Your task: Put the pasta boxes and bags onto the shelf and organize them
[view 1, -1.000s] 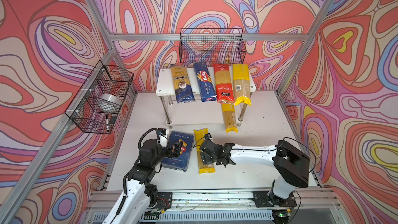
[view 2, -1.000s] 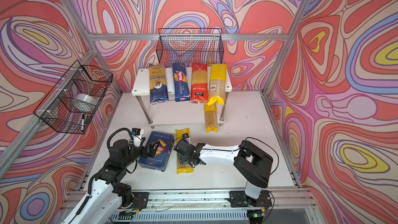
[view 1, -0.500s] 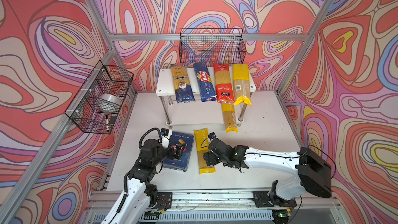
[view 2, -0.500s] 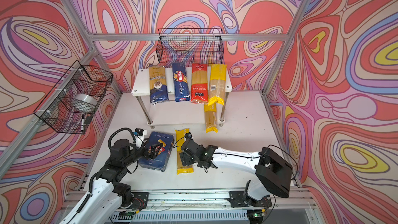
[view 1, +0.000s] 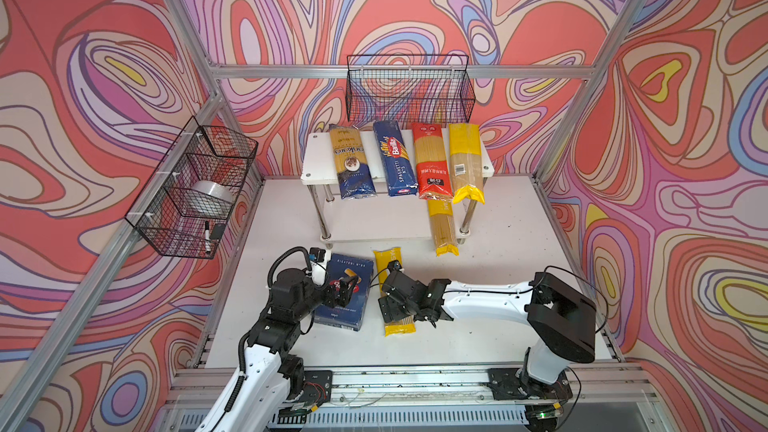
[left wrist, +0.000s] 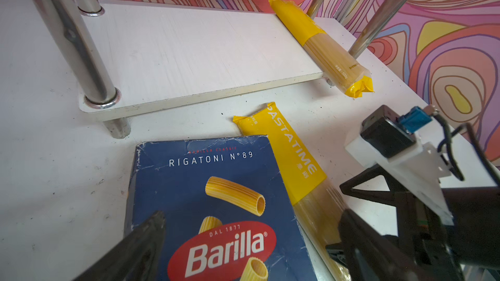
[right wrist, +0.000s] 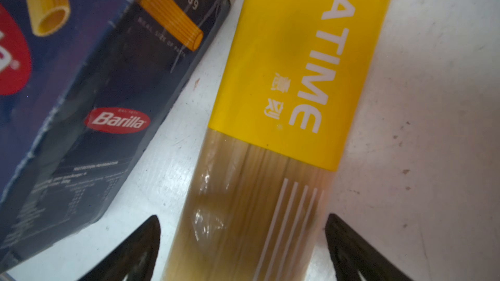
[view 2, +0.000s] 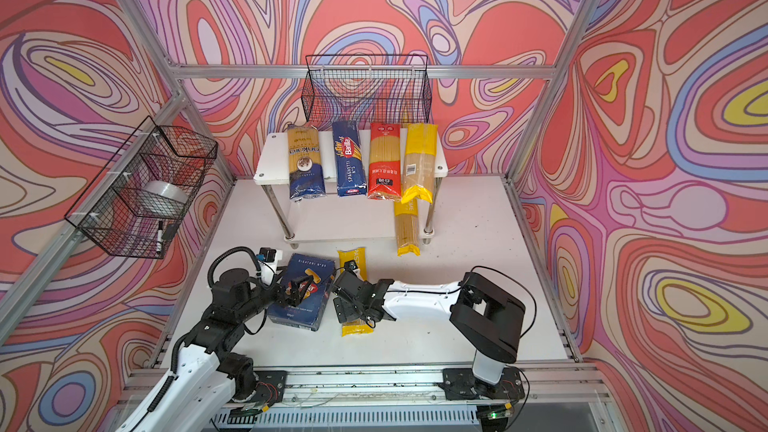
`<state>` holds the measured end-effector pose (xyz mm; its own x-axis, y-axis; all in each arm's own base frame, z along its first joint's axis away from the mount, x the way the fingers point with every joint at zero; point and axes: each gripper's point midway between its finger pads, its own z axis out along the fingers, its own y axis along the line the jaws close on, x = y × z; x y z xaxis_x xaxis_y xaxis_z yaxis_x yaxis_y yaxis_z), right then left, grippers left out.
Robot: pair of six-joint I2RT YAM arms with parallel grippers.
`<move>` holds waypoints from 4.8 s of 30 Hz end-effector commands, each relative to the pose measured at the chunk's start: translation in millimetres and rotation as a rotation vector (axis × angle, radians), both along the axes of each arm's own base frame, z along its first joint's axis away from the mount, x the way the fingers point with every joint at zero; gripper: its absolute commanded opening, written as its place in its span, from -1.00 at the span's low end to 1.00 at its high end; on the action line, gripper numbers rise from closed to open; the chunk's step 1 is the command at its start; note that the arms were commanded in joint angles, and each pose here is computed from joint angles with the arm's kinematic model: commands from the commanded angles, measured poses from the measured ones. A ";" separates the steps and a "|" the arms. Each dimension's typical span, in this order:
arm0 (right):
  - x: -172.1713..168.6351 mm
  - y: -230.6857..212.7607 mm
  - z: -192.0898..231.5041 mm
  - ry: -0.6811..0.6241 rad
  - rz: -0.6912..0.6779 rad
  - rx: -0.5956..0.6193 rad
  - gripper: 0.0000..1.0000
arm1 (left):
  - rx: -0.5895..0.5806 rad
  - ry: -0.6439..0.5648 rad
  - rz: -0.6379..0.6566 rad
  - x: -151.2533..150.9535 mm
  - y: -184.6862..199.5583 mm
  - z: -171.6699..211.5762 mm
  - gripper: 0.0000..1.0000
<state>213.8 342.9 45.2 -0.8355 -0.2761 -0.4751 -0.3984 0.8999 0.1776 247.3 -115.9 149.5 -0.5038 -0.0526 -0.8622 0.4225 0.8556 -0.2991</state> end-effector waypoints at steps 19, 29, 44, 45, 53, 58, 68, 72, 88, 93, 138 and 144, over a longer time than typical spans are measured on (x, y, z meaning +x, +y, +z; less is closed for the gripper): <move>-4.2 -2.4 -33.6 0.030 -0.044 -0.112 0.92 | 0.004 -0.026 0.008 3.3 0.8 5.7 1.00; -8.1 -8.5 -38.7 0.040 -0.054 -0.109 0.80 | 0.004 -0.026 0.012 3.8 1.3 5.7 1.00; -10.9 -2.8 -34.9 0.043 -0.036 -0.067 0.21 | 0.004 -0.026 0.018 3.4 2.3 5.0 1.00; -11.0 -2.7 -33.6 0.042 -0.037 -0.061 0.18 | 0.004 -0.027 0.017 3.5 2.2 5.3 1.00; -17.5 -4.6 -33.9 0.055 -0.045 -0.006 -0.15 | 0.005 -0.021 0.015 4.0 1.7 4.5 1.00; -14.3 -13.2 -17.1 0.015 -0.087 0.032 -0.39 | 0.006 -0.022 0.014 4.4 1.6 4.9 1.00; -8.3 -36.4 20.0 -0.098 -0.171 0.141 -0.93 | 0.006 -0.022 0.021 4.2 2.6 4.5 1.00; -6.4 -35.0 37.9 -0.136 -0.166 0.211 -1.00 | 0.006 -0.021 0.021 4.9 2.4 4.9 1.00; 10.5 -47.2 111.2 -0.319 -0.185 0.252 -1.00 | 0.007 -0.014 0.020 5.7 2.0 3.7 1.00; 11.4 -51.2 87.3 -0.296 -0.190 0.167 -1.00 | 0.008 -0.014 0.021 5.5 2.3 3.6 1.00; -5.0 -40.0 -36.0 -0.072 -0.002 -0.099 0.97 | 0.008 -0.015 0.025 5.7 2.9 3.4 1.00; -1.7 -52.4 -50.4 -0.036 -0.040 -0.106 0.84 | 0.007 -0.016 0.023 5.2 2.6 3.9 1.00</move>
